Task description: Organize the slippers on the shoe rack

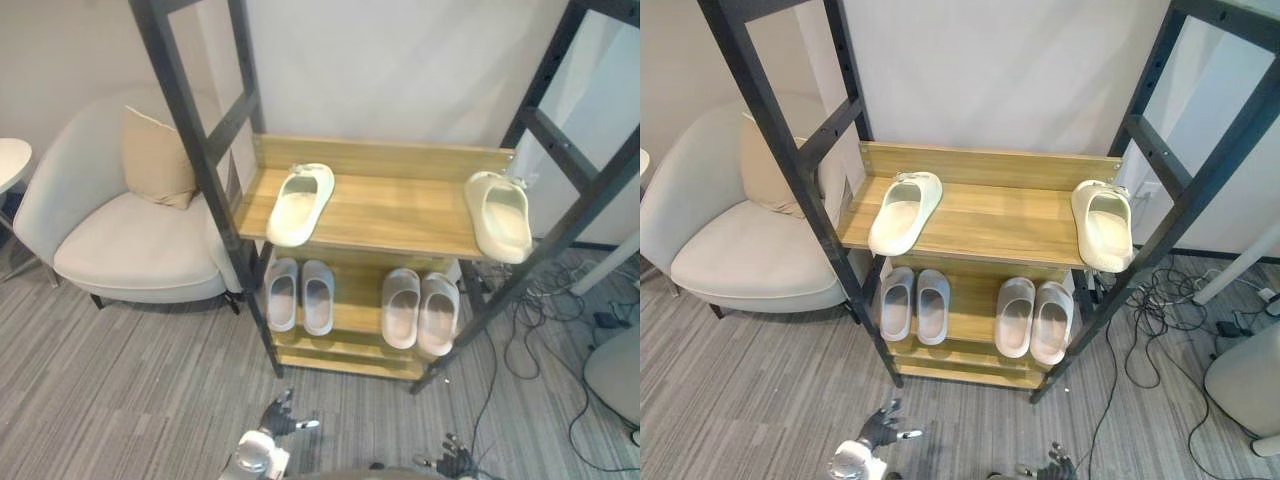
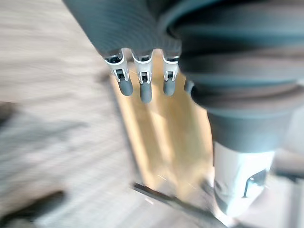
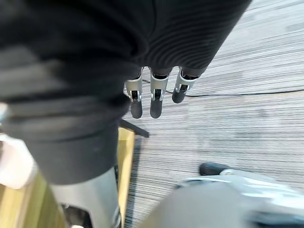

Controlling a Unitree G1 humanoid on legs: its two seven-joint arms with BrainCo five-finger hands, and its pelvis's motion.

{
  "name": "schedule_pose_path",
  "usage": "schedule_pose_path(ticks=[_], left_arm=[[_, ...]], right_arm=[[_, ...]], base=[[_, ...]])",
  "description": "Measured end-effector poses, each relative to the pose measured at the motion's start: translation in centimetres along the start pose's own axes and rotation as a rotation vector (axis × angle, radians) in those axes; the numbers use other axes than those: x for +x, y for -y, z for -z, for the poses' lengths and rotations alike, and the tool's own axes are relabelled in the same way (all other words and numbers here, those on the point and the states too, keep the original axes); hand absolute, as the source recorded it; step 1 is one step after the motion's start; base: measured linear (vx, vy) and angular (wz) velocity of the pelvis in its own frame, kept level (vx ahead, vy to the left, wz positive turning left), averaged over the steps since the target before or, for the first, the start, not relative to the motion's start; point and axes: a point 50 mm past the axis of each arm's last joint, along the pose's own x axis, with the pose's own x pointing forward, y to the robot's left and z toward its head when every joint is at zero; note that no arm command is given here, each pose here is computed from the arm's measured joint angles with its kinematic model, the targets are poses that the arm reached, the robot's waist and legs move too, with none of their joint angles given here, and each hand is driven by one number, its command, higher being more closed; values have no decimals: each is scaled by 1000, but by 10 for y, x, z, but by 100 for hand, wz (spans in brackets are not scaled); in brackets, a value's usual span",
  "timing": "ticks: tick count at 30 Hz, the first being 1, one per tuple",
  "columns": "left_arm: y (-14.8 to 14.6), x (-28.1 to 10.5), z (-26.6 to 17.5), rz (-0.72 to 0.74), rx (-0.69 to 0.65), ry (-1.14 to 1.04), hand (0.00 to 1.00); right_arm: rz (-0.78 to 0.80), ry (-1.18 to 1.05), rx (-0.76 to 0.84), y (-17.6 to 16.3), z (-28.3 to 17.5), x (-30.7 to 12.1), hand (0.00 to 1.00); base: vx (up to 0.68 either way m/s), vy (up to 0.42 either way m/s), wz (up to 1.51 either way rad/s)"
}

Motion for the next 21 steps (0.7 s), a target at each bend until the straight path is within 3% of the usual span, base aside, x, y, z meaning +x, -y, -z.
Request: schedule_pose_path(ticks=[4, 8, 15, 21], left_arm=[[26, 0, -56, 141, -21, 258, 0], [33, -2, -104, 192, -38, 452, 0], [12, -13, -185, 178, -23, 783, 0], [-25, -17, -215, 21, -9, 891, 0]], right_arm=[[-4, -12, 5, 0, 4, -1, 0], [2, -15, -3, 4, 6, -2, 0], [-3, -3, -29, 8, 4, 0, 0], [-27, 1, -63, 6, 1, 2, 0]], base=[[9, 0, 1], [98, -26, 1], [45, -18, 0], [-11, -2, 0]])
